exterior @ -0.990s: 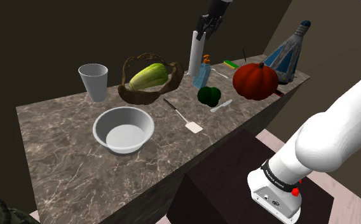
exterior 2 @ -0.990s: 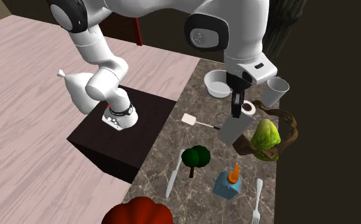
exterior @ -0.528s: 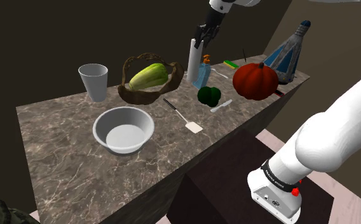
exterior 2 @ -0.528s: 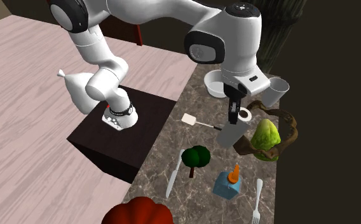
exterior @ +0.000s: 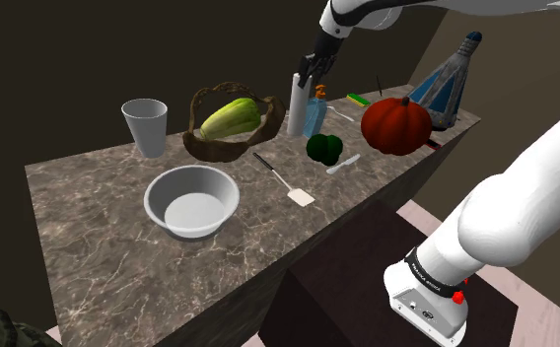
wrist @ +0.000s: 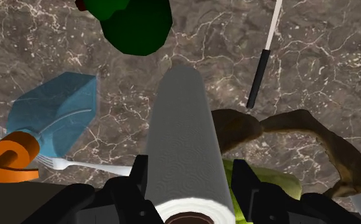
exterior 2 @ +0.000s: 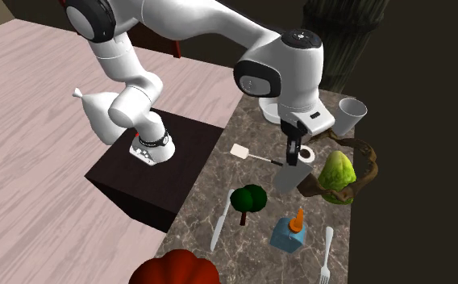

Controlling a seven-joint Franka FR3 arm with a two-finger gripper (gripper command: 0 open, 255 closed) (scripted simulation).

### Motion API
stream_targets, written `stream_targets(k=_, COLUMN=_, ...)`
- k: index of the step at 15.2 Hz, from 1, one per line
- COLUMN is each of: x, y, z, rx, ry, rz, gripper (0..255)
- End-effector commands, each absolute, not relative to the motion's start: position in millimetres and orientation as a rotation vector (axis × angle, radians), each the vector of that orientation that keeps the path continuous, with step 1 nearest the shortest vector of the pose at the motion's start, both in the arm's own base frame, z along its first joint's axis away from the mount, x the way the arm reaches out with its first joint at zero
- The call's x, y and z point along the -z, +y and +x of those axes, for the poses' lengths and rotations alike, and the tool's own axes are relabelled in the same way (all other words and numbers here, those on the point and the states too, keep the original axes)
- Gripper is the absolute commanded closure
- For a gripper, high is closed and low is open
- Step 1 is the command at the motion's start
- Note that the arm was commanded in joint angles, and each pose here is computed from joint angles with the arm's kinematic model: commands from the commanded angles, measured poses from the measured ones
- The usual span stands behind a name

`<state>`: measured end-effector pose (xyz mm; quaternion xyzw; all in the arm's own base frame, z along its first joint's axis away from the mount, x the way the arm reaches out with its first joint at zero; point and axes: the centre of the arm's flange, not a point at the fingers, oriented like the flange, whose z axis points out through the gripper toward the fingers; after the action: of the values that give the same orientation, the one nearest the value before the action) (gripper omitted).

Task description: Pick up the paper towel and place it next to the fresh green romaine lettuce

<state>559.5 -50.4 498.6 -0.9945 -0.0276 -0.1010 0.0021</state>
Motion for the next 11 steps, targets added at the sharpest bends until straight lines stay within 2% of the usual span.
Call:
stream_targets(k=1, x=-487.7, y=-50.2, z=558.7, rx=0.318, ry=-0.087, rz=-3.12, gripper=255)
stream_targets(k=11, x=-434.9, y=-50.2, z=558.7, rx=0.318, ry=-0.087, rz=-3.12, gripper=255)
